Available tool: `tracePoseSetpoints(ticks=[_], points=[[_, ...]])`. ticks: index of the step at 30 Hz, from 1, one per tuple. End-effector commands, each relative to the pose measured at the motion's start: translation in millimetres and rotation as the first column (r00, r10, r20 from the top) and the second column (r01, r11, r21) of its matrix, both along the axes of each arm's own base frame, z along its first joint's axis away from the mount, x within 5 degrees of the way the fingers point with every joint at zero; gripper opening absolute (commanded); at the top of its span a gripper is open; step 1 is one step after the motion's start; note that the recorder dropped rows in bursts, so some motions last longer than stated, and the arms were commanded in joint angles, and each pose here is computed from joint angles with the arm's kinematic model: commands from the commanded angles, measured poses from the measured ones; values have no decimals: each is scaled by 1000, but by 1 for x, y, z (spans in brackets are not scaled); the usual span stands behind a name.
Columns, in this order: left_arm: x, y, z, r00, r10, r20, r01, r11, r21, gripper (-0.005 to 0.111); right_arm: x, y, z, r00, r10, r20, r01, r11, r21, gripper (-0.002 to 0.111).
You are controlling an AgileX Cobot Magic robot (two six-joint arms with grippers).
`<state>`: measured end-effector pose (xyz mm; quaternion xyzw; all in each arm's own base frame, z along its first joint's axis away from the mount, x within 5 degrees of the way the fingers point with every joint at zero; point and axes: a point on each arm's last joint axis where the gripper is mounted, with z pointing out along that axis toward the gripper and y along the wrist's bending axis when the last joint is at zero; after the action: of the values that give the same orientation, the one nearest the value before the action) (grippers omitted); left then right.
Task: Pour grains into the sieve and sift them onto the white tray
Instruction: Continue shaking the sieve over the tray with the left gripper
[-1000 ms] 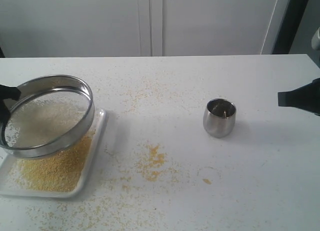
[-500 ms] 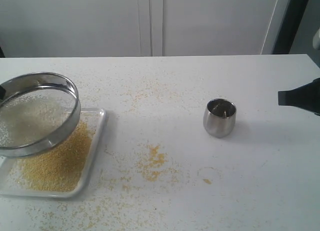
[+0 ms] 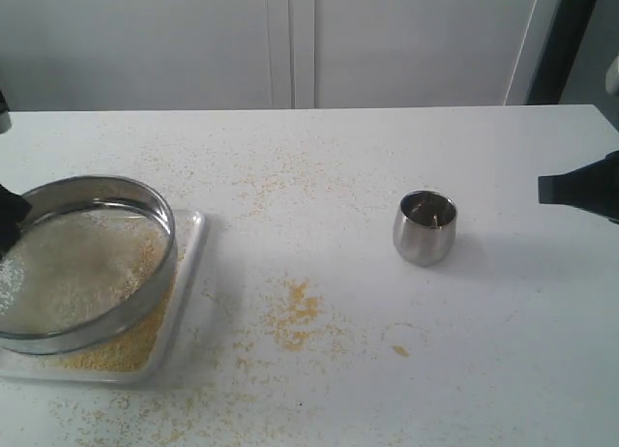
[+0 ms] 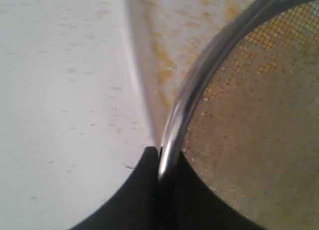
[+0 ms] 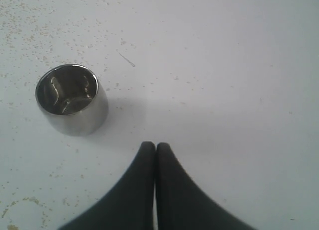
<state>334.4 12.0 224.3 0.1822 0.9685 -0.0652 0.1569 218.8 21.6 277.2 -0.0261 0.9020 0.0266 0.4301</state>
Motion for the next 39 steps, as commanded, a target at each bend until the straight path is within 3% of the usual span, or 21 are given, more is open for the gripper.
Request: tracePoseSetpoints(ticks=[1,3,5,6,9,10,11,13,14,15,16,17,18,20,21,22,24,29,34,37,39], points=[[4,14,9,870,491,-45,-491,855,-164,0,-1,-1,1,1000,-5,13,5,1000,1,0],[3,4,10,972,236,17,-232,965,-121,0,-1,-1,1,1000,-5,13,5,1000,1,0],[-2,-2,9,999,-33,23,34,998,-48,0,-1,-1,1,1000,-5,13,5,1000,1,0],[-4,-2,8,999,-45,2,45,998,-38,0,-1,-1,1,1000,-5,13,5,1000,1,0],[1,14,10,917,397,-33,-397,908,-130,0,-1,-1,1,1000,-5,13,5,1000,1,0],[2,11,10,941,338,-12,-336,932,-137,0,-1,-1,1,1000,-5,13,5,1000,1,0],[-1,2,11,998,41,38,-39,997,-65,0,-1,-1,1,1000,-5,13,5,1000,1,0],[-6,-1,9,985,-169,17,169,986,-3,0,-1,-1,1,1000,-5,17,5,1000,2,0],[-5,1,10,996,-85,14,85,996,-19,0,-1,-1,1,1000,-5,17,5,1000,2,0],[0,9,11,971,238,7,-236,967,-97,0,-1,-1,1,1000,-5,17,5,1000,2,0],[3,12,12,923,386,-11,-383,912,-147,0,-1,-1,1,1000,-5,17,5,1000,2,0],[4,11,12,931,366,5,-361,921,-148,0,-1,-1,1,1000,-5,17,5,1000,2,0],[2,4,12,985,165,42,-161,983,-88,0,-1,-1,1,1000,-5,17,5,1000,2,0],[-3,-1,10,991,-125,44,125,992,-9,0,-1,-1,1,1000,-5,17,5,1000,2,0],[-3,-1,10,995,-92,43,93,995,-21,0,-1,-1,1,1000,-5,17,5,1000,2,0],[0,3,11,992,118,35,-115,990,-81,0,-1,-1,1,1000,-5,17,5,1000,2,0],[3,9,12,941,338,5,-334,932,-142,0,-1,-1,1,1000,-5,17,5,1000,2,0],[-6,6,9,909,394,-138,-412,900,-143,0,-1,-1,1,1000,-5,17,5,1000,2,0],[-4,7,10,913,395,-97,-406,904,-138,0,-1,-1,1,1000,-5,17,5,1000,2,0],[-4,-9,10,993,112,-28,-114,990,-81,0,-1,-1,1,1000,-5,17,5,1000,2,0],[-5,-17,9,999,-39,-15,38,998,-45,0,-1,-1,1,1000,-5,17,5,1000,2,0]])
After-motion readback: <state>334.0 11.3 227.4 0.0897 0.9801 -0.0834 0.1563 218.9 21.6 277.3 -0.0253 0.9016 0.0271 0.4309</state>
